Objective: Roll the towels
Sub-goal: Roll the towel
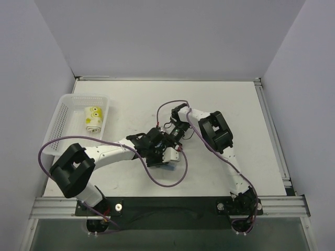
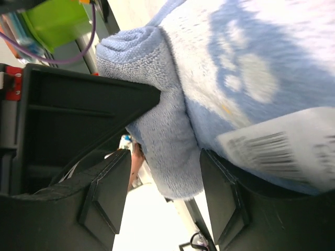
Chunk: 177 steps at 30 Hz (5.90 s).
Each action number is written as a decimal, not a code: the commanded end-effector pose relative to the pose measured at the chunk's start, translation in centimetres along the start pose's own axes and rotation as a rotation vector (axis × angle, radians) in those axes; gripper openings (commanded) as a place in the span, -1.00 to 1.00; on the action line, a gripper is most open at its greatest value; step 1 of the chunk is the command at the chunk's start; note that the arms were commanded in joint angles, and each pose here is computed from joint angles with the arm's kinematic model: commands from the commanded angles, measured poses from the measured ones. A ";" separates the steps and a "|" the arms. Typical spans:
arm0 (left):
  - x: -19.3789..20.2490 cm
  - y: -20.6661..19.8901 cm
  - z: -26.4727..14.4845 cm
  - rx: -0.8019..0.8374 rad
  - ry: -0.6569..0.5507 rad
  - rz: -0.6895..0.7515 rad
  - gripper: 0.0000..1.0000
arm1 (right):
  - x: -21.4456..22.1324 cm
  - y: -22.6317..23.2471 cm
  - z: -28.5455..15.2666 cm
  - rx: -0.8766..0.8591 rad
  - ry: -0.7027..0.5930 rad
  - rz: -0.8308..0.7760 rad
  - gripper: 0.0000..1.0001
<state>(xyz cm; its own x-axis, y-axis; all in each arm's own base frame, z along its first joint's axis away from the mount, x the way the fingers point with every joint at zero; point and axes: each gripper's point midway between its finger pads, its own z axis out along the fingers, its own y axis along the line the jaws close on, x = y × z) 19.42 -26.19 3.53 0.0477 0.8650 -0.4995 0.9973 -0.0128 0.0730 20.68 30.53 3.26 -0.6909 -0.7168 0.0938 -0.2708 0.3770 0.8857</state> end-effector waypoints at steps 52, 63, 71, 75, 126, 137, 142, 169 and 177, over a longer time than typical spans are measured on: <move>4.9 4.3 4.2 0.788 0.159 -0.725 -0.47 | -2.2 -1.1 -2.5 1.031 0.004 -1.042 0.15; 3.4 6.3 2.0 0.715 0.032 -0.772 0.09 | 3.9 -1.7 0.3 0.751 0.140 -0.824 -1.00; 3.5 12.3 -3.4 0.501 -0.078 -0.782 0.22 | 5.7 -0.6 0.3 0.557 0.141 -0.660 -1.00; 4.3 17.5 -7.7 0.321 -0.156 -0.795 0.22 | 5.8 -0.7 -0.1 0.476 0.127 -0.554 -1.00; 5.5 -5.2 0.2 0.205 0.166 -0.099 -0.70 | -0.7 2.3 -5.7 0.069 -0.029 -0.143 -0.19; 4.0 -2.9 -0.7 0.545 0.080 -0.535 -0.51 | -0.6 3.5 -15.4 0.220 -0.441 -0.106 -0.16; 2.8 1.1 -0.9 0.672 0.028 -0.652 -0.42 | 0.7 4.8 -14.3 0.220 -0.500 -0.163 -0.09; 4.8 6.3 1.4 0.873 -0.048 -0.873 -0.24 | -3.9 0.1 -4.1 0.569 -0.329 -0.502 0.09; 4.2 7.4 1.1 0.844 -0.091 -0.885 -0.21 | -2.8 0.9 -4.5 0.530 -0.368 -0.452 0.06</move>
<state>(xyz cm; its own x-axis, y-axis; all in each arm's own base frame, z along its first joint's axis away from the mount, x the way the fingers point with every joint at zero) 26.58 -24.65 2.53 -0.7528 0.6496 -0.1065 0.3233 0.2239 -0.9194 25.75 30.73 4.95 -0.5595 -0.6863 -0.4647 -0.8189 0.3711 0.4378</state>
